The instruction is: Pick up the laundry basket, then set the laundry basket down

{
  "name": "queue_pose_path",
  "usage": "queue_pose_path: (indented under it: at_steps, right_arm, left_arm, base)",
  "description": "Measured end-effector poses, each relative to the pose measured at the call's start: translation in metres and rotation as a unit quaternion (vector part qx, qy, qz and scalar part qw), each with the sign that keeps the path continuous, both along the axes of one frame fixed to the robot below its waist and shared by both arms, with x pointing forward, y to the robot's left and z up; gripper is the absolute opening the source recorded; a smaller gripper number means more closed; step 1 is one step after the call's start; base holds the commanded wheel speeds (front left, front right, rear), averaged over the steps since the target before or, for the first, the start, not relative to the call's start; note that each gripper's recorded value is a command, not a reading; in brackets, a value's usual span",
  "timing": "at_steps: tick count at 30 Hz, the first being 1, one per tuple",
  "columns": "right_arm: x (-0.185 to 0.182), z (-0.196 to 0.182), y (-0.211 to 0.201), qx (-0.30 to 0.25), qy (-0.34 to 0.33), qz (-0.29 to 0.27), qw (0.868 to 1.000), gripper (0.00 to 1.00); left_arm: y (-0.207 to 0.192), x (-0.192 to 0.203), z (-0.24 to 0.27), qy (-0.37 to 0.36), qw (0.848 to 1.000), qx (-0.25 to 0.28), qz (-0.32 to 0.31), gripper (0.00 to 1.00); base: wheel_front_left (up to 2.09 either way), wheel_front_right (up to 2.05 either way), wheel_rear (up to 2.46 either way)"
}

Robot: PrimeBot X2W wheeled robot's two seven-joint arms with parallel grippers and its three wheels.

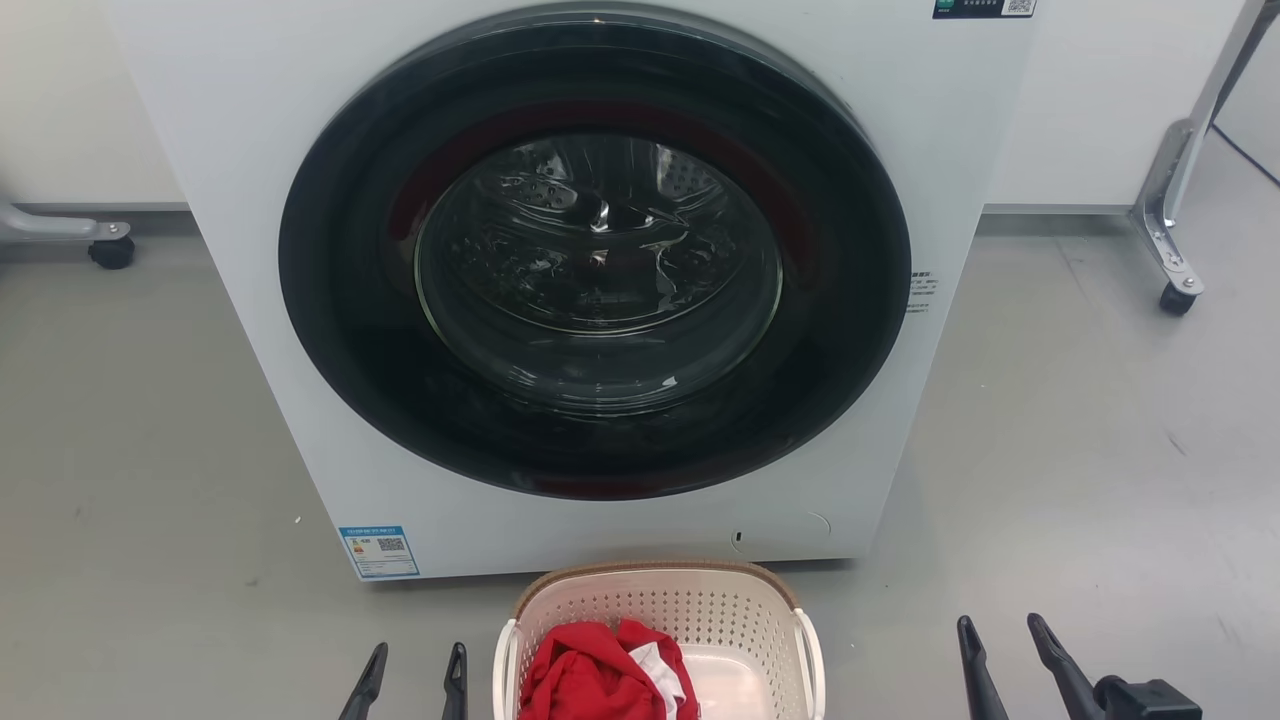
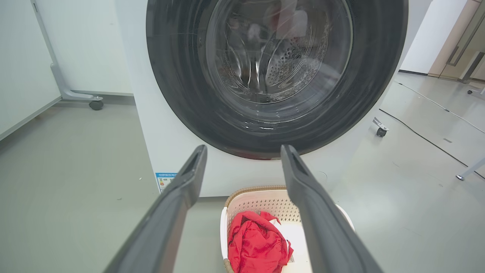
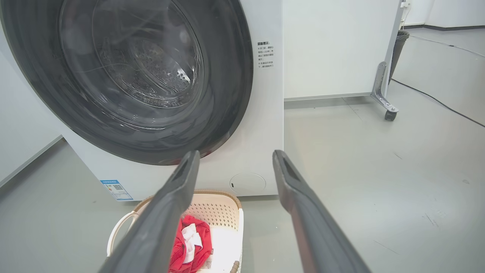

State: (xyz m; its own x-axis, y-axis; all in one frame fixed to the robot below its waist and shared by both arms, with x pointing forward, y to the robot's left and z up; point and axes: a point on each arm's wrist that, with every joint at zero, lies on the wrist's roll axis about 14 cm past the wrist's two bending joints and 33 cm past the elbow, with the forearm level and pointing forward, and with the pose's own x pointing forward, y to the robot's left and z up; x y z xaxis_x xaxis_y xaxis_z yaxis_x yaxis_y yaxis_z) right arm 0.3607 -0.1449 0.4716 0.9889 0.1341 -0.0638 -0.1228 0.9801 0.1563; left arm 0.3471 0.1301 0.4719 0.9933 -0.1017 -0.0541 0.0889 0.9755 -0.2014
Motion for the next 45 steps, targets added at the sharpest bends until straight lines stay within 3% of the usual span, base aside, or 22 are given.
queue_pose_path:
  at_steps: [45]
  right_arm:
    - [-0.016, 0.022, -0.014, -0.046, -0.045, -0.017, 0.998, 1.00]
  left_arm:
    - [0.003, -0.003, 0.011, 0.004, 1.000, 0.023, -0.004, 1.00]
  base:
    - [0.00, 0.00, 0.00]
